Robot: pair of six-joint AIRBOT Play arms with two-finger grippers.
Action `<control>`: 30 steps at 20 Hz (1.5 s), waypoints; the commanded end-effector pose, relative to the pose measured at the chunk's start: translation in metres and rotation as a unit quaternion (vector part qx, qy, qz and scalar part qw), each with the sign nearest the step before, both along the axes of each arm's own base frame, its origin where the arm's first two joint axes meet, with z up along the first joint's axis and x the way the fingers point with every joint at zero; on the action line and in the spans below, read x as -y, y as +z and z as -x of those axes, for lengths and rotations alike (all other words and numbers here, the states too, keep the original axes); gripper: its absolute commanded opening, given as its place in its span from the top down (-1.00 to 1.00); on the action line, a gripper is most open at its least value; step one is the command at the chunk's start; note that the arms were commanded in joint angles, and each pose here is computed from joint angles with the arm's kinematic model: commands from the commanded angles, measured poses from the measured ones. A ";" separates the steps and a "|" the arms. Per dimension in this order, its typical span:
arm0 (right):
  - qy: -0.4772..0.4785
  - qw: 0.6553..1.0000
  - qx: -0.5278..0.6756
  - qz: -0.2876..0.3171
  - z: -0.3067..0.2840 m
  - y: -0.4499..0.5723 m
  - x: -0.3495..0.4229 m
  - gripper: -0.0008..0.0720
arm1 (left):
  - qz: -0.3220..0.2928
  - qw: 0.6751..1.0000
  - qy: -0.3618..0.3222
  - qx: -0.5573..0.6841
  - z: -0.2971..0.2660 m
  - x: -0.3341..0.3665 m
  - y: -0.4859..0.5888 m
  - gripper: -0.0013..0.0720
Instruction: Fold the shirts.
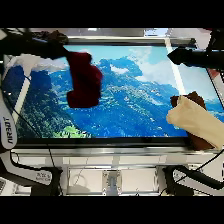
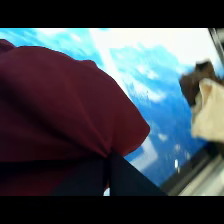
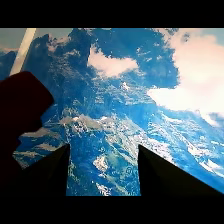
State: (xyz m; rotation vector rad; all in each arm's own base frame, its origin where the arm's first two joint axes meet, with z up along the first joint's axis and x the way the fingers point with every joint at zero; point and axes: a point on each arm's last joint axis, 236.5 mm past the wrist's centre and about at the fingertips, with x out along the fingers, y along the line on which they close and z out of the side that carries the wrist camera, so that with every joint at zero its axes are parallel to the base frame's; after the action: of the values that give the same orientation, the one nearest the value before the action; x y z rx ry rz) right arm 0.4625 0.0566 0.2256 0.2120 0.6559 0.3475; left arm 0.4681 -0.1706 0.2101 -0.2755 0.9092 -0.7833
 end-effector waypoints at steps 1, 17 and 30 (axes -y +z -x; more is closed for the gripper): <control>0.025 0.999 -0.041 -0.007 0.014 -0.017 -0.012 -0.33 | -0.047 0.994 -0.087 -0.035 0.038 0.058 -0.032 0.94; 0.246 0.934 -0.249 0.065 0.123 -0.234 -0.175 -0.33 | -0.186 0.972 0.133 -0.051 -0.047 -0.064 -0.093 -0.98; 0.100 0.972 -0.200 0.070 0.052 -0.260 -0.112 -0.33 | -0.246 0.933 0.043 -0.260 0.039 -0.112 -0.239 -0.97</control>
State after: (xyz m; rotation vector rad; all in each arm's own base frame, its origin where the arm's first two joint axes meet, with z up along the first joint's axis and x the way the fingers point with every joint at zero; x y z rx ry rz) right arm 0.4053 0.1748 -0.0343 0.0726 1.1116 0.4759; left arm 0.4423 -0.0607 -0.0063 -0.0972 1.4841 -0.3447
